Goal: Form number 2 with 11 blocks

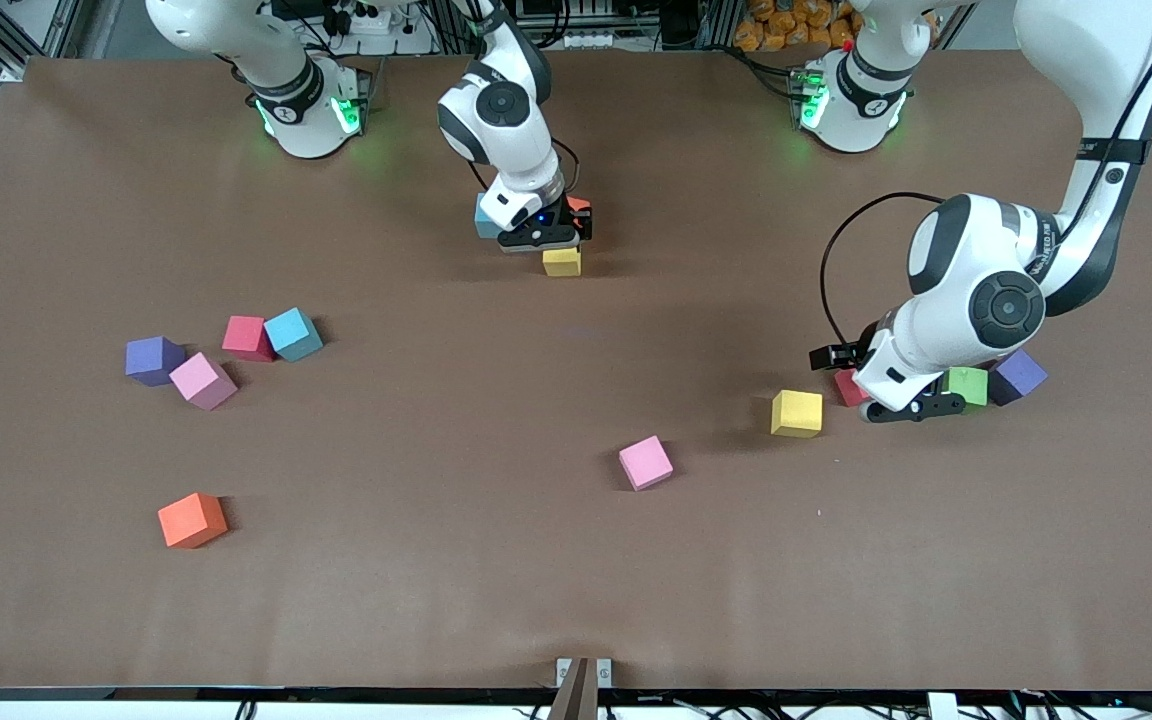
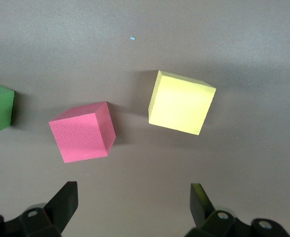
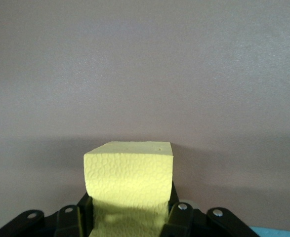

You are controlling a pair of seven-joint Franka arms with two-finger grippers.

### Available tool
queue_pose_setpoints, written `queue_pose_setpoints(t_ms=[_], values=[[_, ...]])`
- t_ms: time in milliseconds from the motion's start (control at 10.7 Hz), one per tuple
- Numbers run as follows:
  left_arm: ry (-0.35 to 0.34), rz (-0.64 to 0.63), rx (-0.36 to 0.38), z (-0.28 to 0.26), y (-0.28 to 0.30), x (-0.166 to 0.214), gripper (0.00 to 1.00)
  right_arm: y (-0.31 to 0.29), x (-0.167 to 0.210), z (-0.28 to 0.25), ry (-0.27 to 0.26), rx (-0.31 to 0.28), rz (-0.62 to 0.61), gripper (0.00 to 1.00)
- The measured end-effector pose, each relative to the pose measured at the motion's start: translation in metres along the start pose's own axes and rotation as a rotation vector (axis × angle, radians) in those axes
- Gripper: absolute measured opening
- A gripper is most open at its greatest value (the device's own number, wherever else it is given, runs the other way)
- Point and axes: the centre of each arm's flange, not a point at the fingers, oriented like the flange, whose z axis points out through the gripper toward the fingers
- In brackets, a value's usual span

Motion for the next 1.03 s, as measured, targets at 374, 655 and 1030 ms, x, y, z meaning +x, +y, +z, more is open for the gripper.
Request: queue_pose_setpoints(t_ms=[374, 655, 1030], values=[[-0.004, 0.0, 0.0, 0.002, 0.0, 0.0004, 1.0, -0.0001, -0.0041, 0.0005, 0.002, -0.002, -0.015, 0.56], [0.005, 0.0, -0.004, -0.0024, 0.0007, 0.0027, 1.0, -0.0004, -0.0063, 0.0006, 0.002, -0.002, -0.019, 0.56], [0.006, 0.0, -0.005, -0.0028, 0.0008, 0.0031, 1.0, -0.0009, -0.0082, 0.001, 0.001, -0.003, -0.023, 0.56]])
